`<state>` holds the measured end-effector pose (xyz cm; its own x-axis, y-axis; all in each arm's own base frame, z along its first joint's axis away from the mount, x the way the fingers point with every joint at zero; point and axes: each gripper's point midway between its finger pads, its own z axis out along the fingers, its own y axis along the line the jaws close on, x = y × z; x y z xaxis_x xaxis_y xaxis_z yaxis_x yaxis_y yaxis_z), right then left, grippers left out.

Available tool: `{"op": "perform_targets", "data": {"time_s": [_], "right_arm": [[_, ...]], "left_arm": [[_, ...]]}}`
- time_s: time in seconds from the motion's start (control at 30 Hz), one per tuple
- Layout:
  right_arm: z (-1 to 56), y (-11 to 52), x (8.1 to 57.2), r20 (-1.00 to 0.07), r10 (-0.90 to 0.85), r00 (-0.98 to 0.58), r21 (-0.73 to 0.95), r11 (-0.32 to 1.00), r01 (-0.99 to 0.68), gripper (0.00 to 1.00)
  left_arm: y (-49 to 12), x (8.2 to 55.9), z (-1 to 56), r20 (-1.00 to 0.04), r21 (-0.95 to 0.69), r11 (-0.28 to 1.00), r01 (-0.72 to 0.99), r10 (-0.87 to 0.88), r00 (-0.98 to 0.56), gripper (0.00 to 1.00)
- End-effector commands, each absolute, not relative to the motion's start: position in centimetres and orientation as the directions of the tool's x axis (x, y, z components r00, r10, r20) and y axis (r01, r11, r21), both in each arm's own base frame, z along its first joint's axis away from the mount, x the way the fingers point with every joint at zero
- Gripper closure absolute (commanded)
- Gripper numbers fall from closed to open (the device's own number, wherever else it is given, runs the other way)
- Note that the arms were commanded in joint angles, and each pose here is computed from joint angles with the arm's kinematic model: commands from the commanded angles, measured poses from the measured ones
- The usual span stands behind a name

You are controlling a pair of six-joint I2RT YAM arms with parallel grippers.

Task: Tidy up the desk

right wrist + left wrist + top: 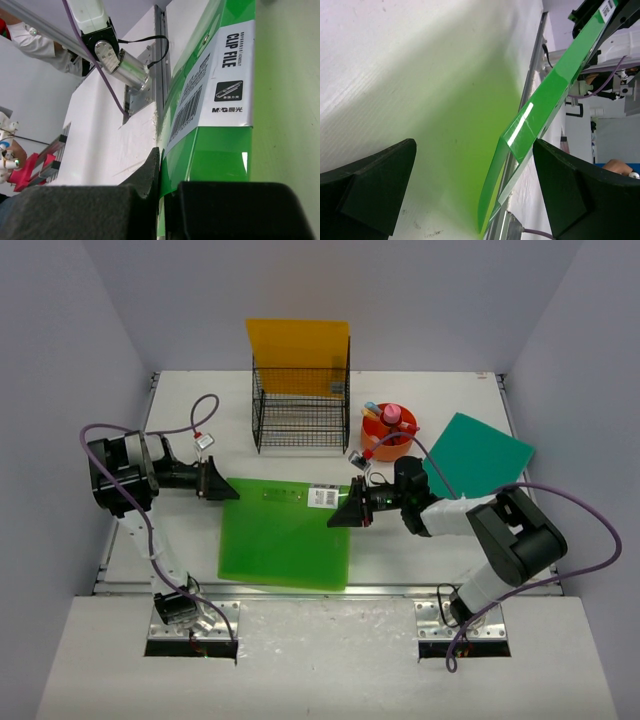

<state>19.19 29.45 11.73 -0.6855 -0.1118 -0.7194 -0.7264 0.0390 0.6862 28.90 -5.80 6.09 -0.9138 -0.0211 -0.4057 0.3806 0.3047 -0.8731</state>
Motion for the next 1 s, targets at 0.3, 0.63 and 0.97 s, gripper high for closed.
{"op": "perform_targets", "data": {"time_s": [0.3, 0.63, 0.97], "right_arm": [[15.5, 30.2, 21.9, -0.849, -0.026, -0.528, 0.528, 0.002, -0.849, 1.0], [14.8, 27.9, 22.6, -0.788, -0.12, -0.604, 0.602, 0.056, -0.796, 0.45], [17.3, 20.6, 21.5, -0.858, -0.373, -0.352, 0.324, 0.137, -0.936, 0.43]], "left_arm": [[-10.4, 27.8, 9.3, -0.559, -0.81, 0.205, 0.55, 0.012, -0.829, 0.54], [-9.4, 29.0, 12.9, -0.685, -0.671, 0.279, 0.687, 0.12, -0.718, 1.0], [-10.8, 27.6, 15.2, -0.74, -0.46, 0.283, 0.841, 0.401, -0.54, 1.0]]}}
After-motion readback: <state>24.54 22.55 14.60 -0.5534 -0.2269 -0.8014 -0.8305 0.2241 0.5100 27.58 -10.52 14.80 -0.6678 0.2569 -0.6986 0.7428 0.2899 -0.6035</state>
